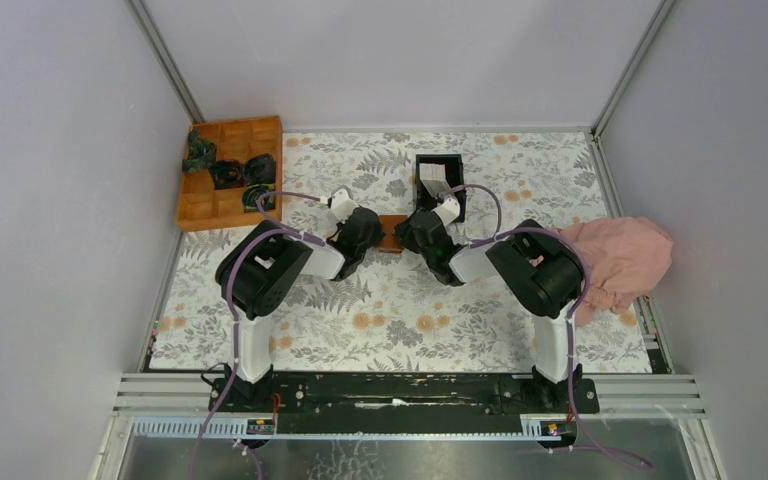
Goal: Put the credit cards into the card holder
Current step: Close the card holder at the center of the board.
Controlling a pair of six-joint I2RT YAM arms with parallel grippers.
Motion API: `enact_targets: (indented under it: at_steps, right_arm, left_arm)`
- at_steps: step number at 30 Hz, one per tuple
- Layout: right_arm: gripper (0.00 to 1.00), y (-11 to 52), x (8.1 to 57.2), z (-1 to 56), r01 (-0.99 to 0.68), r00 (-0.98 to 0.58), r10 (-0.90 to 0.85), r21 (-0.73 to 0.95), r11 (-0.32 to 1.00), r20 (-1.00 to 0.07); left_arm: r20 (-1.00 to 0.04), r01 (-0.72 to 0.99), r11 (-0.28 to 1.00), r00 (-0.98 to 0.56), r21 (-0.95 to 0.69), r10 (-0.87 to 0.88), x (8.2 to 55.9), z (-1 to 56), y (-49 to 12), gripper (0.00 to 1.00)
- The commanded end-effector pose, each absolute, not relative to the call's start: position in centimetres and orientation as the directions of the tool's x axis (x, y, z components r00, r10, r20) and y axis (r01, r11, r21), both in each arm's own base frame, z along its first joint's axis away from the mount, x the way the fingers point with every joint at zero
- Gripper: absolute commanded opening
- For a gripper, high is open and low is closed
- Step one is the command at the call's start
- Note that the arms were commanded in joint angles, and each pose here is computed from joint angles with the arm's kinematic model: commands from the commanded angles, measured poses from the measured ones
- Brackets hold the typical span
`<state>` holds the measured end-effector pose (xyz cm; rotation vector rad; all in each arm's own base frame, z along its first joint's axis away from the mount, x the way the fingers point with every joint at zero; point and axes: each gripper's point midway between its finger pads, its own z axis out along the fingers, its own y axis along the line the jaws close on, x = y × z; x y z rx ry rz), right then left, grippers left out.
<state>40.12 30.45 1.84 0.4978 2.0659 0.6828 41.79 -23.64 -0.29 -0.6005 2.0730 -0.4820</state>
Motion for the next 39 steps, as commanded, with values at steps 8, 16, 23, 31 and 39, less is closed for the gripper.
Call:
enact_targets:
  at_steps: [8, 16, 23, 31, 39]
  right_arm:
    - [0.38, 29.5, 34.5, -4.7, 0.088, -0.629, 0.355, 0.390, 0.916, -0.691]
    - [0.38, 28.9, 33.8, -4.7, 0.086, -0.562, 0.297, 0.303, 0.949, -0.772]
    - [0.40, 29.0, 33.7, -4.5, 0.091, -0.556, 0.288, 0.287, 0.954, -0.780]
    - [0.50, 29.9, 34.5, -0.9, 0.040, -0.546, 0.264, 0.291, 0.956, -0.795]
    - [0.57, 30.4, 35.1, 4.4, -0.037, -0.488, 0.252, 0.308, 0.951, -0.836]
  left_arm:
    - [-0.367, -0.290, 0.957, -0.890, -0.002, -0.271, 26.1, -15.1, -16.0, 0.00]
    - [-0.367, -0.292, 0.956, -0.889, -0.004, -0.273, 25.9, -15.2, -15.9, 0.00]
    - [-0.372, -0.296, 0.955, -0.886, -0.008, -0.277, 25.9, -14.8, -15.8, 0.00]
    - [-0.457, -0.321, 0.945, -0.833, -0.059, -0.312, 28.2, -10.3, -16.4, 0.36]
    - [-0.576, -0.334, 0.930, -0.734, -0.156, -0.360, 31.1, -2.8, -17.0, 0.63]
